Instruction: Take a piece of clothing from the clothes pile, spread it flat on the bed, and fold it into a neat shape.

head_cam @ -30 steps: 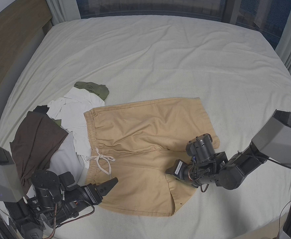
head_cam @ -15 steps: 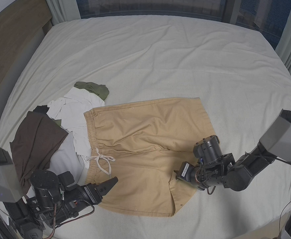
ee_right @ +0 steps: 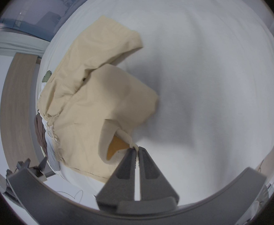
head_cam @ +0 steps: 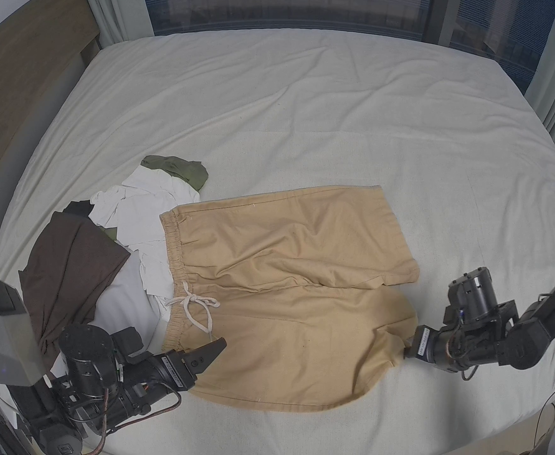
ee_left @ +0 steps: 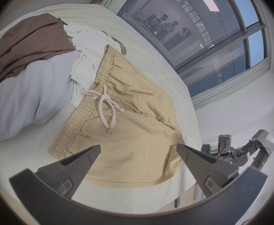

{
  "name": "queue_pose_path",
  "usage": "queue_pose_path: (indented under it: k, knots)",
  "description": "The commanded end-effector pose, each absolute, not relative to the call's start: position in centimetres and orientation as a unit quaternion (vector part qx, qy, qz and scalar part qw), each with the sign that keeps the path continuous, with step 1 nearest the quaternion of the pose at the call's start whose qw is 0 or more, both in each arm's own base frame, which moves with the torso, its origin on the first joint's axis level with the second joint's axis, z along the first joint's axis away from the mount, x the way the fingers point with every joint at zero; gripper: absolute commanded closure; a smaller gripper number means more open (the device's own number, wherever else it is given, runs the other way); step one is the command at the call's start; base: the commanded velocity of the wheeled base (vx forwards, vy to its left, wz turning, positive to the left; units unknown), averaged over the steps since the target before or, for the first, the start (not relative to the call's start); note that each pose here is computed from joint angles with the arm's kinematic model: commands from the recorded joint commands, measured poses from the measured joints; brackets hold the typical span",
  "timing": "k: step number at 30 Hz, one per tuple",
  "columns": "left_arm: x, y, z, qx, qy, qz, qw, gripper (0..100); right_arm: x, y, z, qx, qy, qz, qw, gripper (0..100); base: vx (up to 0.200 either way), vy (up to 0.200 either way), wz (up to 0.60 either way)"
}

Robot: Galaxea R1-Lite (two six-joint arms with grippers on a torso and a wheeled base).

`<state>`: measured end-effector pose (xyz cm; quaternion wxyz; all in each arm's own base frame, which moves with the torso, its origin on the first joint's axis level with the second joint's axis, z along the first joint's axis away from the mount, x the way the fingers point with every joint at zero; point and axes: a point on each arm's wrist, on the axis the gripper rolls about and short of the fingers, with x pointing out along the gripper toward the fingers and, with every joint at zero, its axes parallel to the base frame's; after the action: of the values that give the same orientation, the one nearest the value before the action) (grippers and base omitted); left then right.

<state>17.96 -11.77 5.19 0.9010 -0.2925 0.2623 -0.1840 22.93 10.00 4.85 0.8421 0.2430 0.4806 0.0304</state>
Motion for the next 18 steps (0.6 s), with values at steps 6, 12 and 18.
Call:
queue_pose_path:
  k: [6, 12, 18]
  knots:
    - [18.0, -11.5, 3.4, -0.284, 0.303, -0.160, 0.896, 0, 19.5, 5.5, 4.3, 0.204, 0.497, 0.002, 0.843, 100, 0.000, 0.000, 0.00]
    - [18.2, -11.6, 1.9, -0.287, 0.335, -0.139, 0.887, 0, 18.7, 5.0, 3.4, 0.198, 0.518, -0.009, 0.832, 100, 0.000, 0.000, 0.00]
    - [18.2, -11.6, 1.1, -0.292, 0.350, -0.123, 0.882, 0, 18.8, 5.1, 3.2, 0.206, 0.525, 0.002, 0.826, 0, 0.000, 0.000, 0.00]
